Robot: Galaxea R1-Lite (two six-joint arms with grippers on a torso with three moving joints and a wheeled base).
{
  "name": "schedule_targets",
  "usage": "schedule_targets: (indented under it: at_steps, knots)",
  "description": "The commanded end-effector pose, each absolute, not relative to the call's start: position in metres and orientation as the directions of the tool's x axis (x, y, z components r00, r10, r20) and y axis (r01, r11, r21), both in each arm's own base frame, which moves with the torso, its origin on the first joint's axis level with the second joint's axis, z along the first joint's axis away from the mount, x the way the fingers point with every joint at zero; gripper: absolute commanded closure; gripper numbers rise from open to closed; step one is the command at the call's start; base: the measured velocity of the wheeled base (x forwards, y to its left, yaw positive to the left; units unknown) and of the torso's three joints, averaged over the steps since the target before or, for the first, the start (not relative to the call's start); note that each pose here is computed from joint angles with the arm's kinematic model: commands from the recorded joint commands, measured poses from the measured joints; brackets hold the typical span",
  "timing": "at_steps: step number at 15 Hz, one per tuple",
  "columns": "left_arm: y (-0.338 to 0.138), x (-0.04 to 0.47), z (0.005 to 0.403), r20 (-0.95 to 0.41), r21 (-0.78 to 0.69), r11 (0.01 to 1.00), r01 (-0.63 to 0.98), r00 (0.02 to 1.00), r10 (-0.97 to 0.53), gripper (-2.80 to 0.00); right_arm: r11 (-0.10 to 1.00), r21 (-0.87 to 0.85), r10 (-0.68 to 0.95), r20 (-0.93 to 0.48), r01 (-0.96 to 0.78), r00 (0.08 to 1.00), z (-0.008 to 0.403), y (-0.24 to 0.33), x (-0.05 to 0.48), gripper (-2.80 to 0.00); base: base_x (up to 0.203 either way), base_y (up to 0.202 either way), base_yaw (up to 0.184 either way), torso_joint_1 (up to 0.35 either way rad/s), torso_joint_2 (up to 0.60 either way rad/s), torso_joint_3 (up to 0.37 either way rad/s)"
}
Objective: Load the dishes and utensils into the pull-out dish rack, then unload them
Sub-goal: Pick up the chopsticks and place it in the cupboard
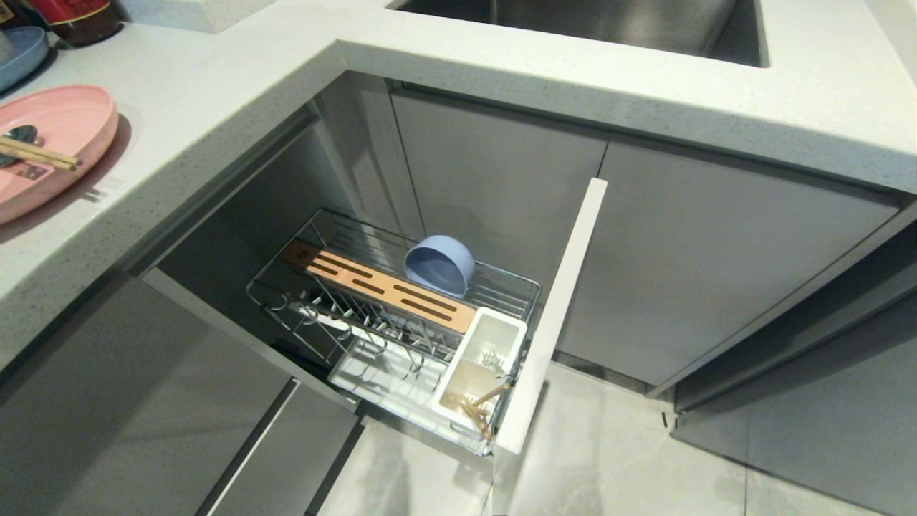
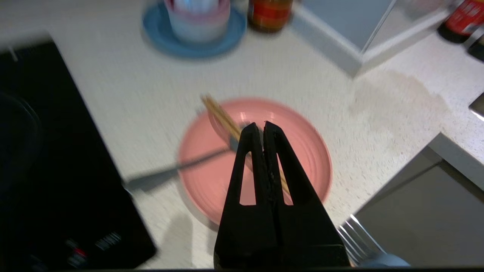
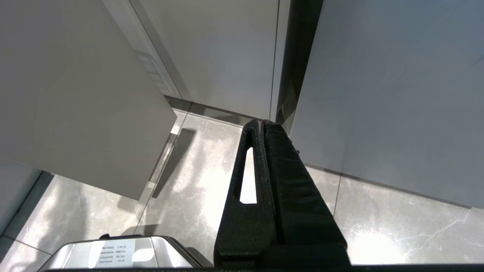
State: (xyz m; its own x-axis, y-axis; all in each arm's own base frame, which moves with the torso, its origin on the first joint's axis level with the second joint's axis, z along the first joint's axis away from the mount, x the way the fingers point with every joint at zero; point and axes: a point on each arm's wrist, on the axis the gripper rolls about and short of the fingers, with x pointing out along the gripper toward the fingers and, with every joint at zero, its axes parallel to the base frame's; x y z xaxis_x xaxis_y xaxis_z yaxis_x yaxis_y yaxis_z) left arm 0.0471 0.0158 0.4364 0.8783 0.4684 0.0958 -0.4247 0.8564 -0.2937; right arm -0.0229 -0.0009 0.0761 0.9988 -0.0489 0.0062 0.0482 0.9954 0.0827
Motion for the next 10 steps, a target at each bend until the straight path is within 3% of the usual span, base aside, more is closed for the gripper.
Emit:
schedule_targets:
  at_steps: [1, 4, 10]
  knots:
    - [0.023, 0.093, 0.435, -0.072, -0.372, 0.813, -0.449, 0.887, 0.457, 0.0, 0.995, 0.083, -0.049, 0.011, 0.048, 0.999, 0.076, -0.001, -0.023, 0.0, 0.0, 0.0, 0.0, 0.0, 0.0, 0.0]
    - [0.019, 0.115, 0.428, -0.266, -0.435, 0.756, -0.489, 0.872, 0.411, 0.0, 0.995, 0.083, -0.049, 0.011, 0.048, 0.999, 0.076, -0.001, -0.023, 0.0, 0.0, 0.0, 0.0, 0.0, 0.0, 0.0]
    - [0.021, 0.149, 0.409, -0.396, -0.408, 0.697, -0.59, 0.802, 0.447, 0.0, 0.995, 0.083, -0.049, 0.011, 0.048, 0.999, 0.076, -0.001, -0.023, 0.0, 0.0, 0.0, 0.0, 0.0, 0.0, 0.0]
